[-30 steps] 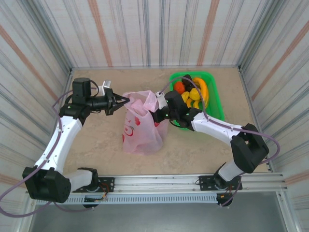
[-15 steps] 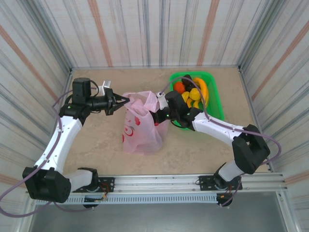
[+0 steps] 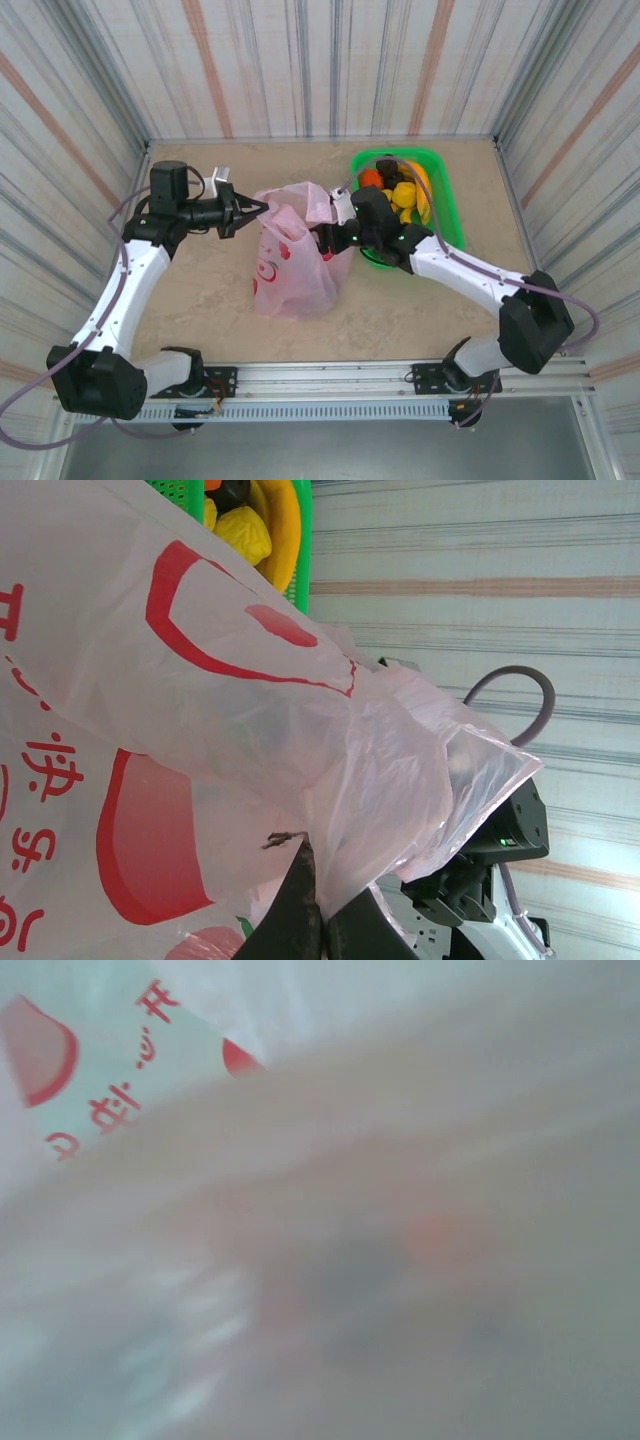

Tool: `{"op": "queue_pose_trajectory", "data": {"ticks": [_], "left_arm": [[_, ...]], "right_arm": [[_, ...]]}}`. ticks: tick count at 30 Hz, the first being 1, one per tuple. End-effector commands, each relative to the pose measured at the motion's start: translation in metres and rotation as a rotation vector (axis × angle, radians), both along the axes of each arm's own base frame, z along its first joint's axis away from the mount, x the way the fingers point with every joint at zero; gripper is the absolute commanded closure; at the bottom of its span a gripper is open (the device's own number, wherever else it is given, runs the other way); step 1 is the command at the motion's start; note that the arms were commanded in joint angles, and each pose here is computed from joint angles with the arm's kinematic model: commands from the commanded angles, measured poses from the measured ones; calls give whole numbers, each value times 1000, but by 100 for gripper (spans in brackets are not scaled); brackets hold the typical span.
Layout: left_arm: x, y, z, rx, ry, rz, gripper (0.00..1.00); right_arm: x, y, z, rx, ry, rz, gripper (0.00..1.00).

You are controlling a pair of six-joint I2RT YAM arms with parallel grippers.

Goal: Place the fake fruits into the plastic bag and tie a complex knot

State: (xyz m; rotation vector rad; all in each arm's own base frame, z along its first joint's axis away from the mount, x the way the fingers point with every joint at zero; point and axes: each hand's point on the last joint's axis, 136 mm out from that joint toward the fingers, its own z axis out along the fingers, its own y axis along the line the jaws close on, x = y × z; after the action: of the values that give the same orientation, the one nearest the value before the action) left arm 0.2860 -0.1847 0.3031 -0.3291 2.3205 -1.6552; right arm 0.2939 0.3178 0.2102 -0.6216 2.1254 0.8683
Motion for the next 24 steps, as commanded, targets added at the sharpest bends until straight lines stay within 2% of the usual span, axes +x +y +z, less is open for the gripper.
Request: {"op": "queue_pose_trajectory", "data": {"ticks": [1, 6, 12, 18, 24], "left_arm": [[0, -1, 9, -4, -51, -22, 100], [1, -1, 11, -7, -63, -26, 100], [3, -2, 9, -6, -52, -22, 100], [5, -5, 10, -8, -57, -29, 100], [4, -6, 11, -8, -59, -32, 100]], "right_arm": [[-14, -18, 5, -11, -7, 19, 22], [-37, -44, 5, -41, 7, 70, 15], [-77, -76, 15, -68, 12, 191, 1], [-103, -104, 47, -19, -83, 280, 1], [-91, -122, 85, 46, -235, 313, 1]]}}
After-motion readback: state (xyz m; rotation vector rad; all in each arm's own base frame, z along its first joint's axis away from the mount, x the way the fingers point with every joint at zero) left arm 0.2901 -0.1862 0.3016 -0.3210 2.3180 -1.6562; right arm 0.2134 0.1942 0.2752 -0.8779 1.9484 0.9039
